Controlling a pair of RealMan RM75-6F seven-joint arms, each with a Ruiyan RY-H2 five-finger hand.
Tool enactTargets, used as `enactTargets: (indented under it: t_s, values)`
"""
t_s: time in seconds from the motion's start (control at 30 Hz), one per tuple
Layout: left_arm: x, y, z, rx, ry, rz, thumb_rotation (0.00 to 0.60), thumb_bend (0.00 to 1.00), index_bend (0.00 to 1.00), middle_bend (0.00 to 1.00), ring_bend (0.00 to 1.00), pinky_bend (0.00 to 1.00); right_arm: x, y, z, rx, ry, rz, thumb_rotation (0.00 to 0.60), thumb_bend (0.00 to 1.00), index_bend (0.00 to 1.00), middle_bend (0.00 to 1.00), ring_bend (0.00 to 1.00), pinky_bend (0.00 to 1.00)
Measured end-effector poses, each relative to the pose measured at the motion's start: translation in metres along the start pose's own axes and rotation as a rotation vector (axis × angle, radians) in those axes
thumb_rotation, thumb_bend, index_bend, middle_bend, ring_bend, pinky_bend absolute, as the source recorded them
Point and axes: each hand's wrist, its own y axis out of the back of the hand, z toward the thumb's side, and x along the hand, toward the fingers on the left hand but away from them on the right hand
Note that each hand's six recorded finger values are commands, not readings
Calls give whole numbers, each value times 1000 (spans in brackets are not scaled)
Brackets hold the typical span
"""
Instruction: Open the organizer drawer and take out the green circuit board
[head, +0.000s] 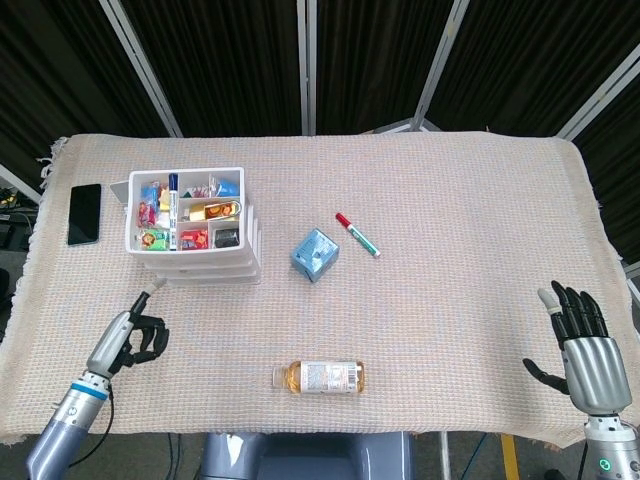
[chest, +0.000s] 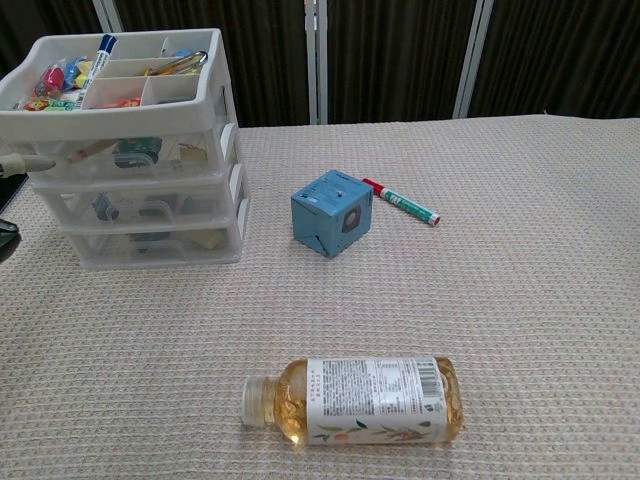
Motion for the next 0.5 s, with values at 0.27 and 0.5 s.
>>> enactTargets:
  t_s: [0.27,0.5]
  values:
    - [24,-17,5,-75,-10,-52,600,574,0,761,820,732,1,0,1,-8,4,6,600,33,89,0,0,0]
    - [41,-26,10,-112,-20,-51,600,573,0,761,820,731,1,3,0,-24,2,2,600,33,89,0,0,0]
